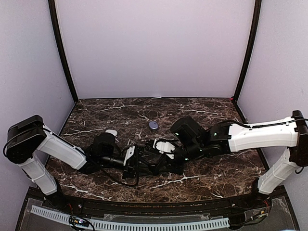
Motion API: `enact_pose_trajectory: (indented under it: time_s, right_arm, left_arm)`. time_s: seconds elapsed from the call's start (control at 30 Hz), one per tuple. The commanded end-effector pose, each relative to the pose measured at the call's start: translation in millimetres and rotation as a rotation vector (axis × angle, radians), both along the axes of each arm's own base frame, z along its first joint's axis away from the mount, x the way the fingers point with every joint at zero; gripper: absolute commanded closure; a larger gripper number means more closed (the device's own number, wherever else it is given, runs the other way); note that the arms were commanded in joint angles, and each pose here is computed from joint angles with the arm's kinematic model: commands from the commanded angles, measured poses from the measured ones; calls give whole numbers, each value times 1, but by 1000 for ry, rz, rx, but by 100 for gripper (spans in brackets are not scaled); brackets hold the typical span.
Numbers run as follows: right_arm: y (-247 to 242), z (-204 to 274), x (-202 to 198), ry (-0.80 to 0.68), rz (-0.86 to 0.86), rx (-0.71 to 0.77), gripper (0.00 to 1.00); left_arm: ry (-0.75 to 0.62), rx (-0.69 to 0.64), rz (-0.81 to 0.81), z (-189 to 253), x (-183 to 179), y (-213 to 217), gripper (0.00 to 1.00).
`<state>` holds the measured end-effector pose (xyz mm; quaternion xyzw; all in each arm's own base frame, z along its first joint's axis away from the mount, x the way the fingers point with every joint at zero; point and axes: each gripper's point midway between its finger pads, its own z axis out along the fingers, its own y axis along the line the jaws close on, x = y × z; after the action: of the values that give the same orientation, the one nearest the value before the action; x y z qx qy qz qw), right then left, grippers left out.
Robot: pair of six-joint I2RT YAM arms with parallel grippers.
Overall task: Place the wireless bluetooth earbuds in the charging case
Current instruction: Pass from the right arm to the left, then open the charging case.
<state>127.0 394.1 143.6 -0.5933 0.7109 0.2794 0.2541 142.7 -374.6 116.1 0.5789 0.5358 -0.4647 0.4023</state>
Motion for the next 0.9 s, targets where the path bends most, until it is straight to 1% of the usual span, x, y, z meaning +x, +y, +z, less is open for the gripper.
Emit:
enact_pose_trajectory:
  time_s: [0.0, 0.07, 0.13, 0.2, 0.27, 0.43, 0.6, 0.73, 0.87]
  right_arm:
    - [9, 7, 2, -27, 7, 43, 85]
    - [8, 7, 2, -27, 4, 44, 84]
    - [7, 7, 4, -34, -7, 46, 81]
    - [5, 8, 7, -47, -25, 51, 74]
    - [4, 9, 9, -60, -44, 61, 67]
    - [-1, 14, 15, -85, -99, 112, 58]
    - [0, 28, 17, -97, -141, 241, 50]
    - [-7, 42, 25, -141, -207, 338, 47]
    - [-24, 53, 33, -200, -289, 427, 44]
  left_arm:
    - [-22, -43, -19, 12, -1, -4, 68]
    - [-15, -46, -20, 12, -2, -5, 70]
    - [-12, -51, -20, 13, -2, -5, 73]
    - [-12, -55, -19, 13, -2, -5, 76]
    - [-15, -68, -15, 15, -2, -4, 78]
    - [-10, -115, 5, 24, -3, 0, 78]
    - [13, -161, 36, 32, -1, 4, 78]
    - [42, -188, 26, 38, -1, 10, 78]
    - [108, -222, 41, 46, 9, 19, 78]
